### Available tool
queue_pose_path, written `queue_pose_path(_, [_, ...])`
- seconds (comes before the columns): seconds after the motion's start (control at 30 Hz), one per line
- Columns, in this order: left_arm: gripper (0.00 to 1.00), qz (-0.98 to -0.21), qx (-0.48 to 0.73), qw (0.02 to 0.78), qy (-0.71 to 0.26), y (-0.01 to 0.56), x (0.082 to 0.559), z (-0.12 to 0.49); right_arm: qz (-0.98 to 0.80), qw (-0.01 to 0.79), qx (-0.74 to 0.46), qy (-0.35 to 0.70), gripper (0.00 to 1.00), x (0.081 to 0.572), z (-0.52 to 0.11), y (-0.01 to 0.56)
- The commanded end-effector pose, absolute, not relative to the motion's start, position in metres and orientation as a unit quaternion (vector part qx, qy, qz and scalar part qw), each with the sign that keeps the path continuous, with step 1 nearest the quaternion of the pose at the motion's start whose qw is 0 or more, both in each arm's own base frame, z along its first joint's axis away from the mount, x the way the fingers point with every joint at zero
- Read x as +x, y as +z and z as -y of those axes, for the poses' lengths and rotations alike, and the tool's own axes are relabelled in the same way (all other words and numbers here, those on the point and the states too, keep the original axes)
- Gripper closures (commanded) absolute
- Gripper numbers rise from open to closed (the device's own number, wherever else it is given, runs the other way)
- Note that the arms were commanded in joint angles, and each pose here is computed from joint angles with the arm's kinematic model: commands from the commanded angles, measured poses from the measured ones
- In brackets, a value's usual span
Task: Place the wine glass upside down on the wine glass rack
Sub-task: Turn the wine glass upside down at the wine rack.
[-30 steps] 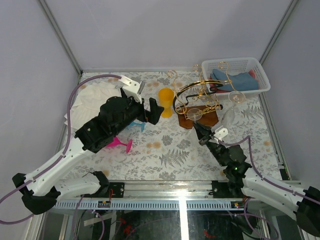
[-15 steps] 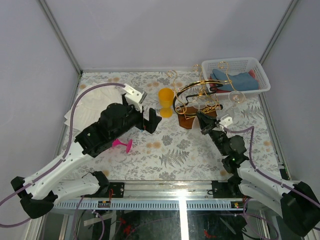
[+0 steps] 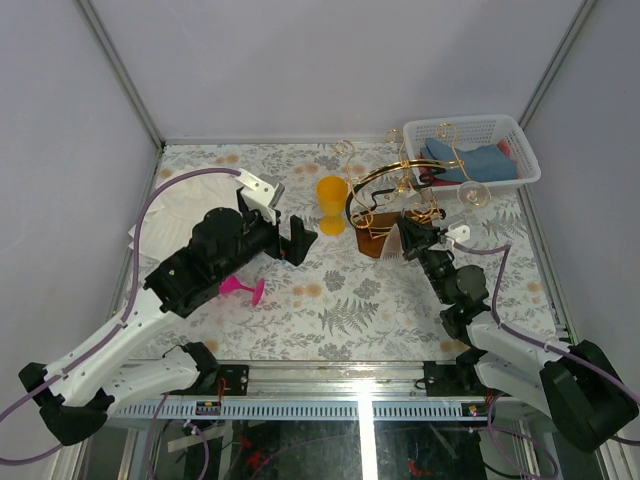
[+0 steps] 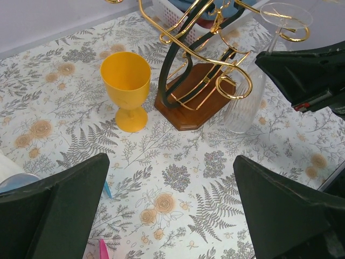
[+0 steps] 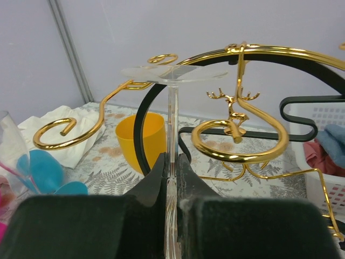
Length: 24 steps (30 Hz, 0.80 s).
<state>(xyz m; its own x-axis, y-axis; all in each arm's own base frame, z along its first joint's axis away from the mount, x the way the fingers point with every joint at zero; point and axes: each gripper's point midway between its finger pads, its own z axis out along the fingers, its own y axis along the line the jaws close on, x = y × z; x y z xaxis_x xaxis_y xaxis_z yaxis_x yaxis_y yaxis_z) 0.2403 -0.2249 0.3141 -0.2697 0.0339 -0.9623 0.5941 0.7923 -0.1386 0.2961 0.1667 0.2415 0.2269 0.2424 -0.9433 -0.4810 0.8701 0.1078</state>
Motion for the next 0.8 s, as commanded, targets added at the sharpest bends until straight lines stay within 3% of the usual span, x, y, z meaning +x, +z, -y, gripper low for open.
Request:
queue_pose_path(0.0, [0.0,-0.736,0.211,0.588,-0.262,0.327,0.245,0.23,-0.515,0.826,-0.051,0.224,1.0,0.302,-0.149,0.292])
queue_pose_path(0.77, [0.0,-0.74,0.208,0.582,-0.265,0.321,0.253,0.224,-0.527,0.834,-0.002,0.166,1.0,0.32,-0.12,0.282])
